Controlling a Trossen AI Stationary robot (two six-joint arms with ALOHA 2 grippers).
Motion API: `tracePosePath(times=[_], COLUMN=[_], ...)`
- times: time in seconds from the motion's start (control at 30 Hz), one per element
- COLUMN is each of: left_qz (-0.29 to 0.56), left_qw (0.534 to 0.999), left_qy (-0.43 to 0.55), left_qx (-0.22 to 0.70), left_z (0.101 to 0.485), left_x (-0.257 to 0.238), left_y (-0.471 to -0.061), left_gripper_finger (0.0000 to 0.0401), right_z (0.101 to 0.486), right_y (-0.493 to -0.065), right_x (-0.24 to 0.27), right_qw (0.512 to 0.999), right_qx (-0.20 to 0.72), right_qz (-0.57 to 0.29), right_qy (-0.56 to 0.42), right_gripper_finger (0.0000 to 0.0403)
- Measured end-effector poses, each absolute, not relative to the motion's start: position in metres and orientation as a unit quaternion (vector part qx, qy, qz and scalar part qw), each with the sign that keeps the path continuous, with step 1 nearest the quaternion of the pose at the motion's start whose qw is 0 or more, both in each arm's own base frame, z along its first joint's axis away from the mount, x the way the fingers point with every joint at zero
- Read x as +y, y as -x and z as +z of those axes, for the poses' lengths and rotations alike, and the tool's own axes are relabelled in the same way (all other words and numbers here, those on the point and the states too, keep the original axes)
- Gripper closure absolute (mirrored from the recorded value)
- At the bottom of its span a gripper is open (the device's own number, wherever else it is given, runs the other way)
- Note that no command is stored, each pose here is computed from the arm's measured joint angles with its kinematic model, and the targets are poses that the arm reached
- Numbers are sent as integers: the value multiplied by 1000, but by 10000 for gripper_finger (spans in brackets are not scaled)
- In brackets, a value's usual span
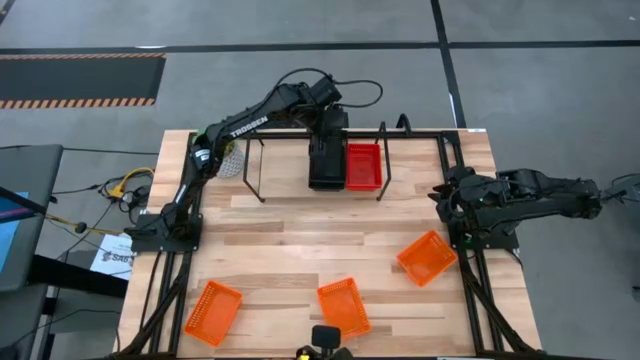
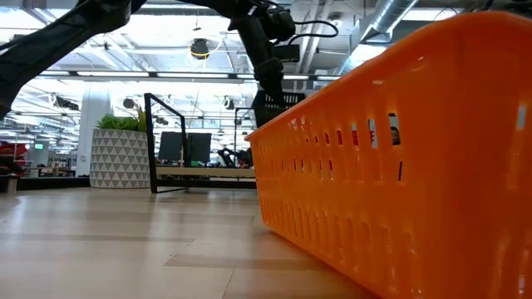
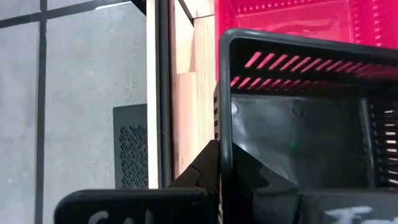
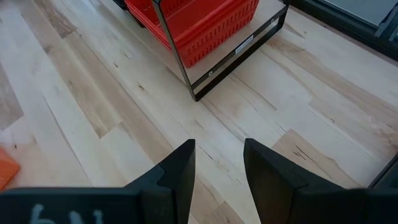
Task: Stack baskets on shelf by color
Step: Stack the black bin on top of the black bins on the shelf
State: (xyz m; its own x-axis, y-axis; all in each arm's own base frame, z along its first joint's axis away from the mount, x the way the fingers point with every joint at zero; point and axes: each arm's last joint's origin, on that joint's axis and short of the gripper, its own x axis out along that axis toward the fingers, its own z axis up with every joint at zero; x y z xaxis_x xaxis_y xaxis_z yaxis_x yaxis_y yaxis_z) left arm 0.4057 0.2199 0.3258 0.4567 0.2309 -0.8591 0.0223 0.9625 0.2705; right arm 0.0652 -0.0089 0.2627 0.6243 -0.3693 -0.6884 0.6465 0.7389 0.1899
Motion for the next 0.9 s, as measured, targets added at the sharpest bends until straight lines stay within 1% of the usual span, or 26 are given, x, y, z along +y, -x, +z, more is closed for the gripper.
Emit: tracePosePath(times=[0.4,0.9], left_qz=[56,62], left_qw=[833,837], left_qy=[-102,-97], left_qx=[540,535], left_z=[305,306], left_x=[218,217], left_y=[-408,-410], left_gripper_finger=[401,401], right_z=[263,263], right_y=[-65,-65], right_x=[-9,-9], right_qw=[875,875], right_qx=[322,322], right_qz=[-290,-290], right_qy=[-215,-216], right_gripper_finger=[243,243])
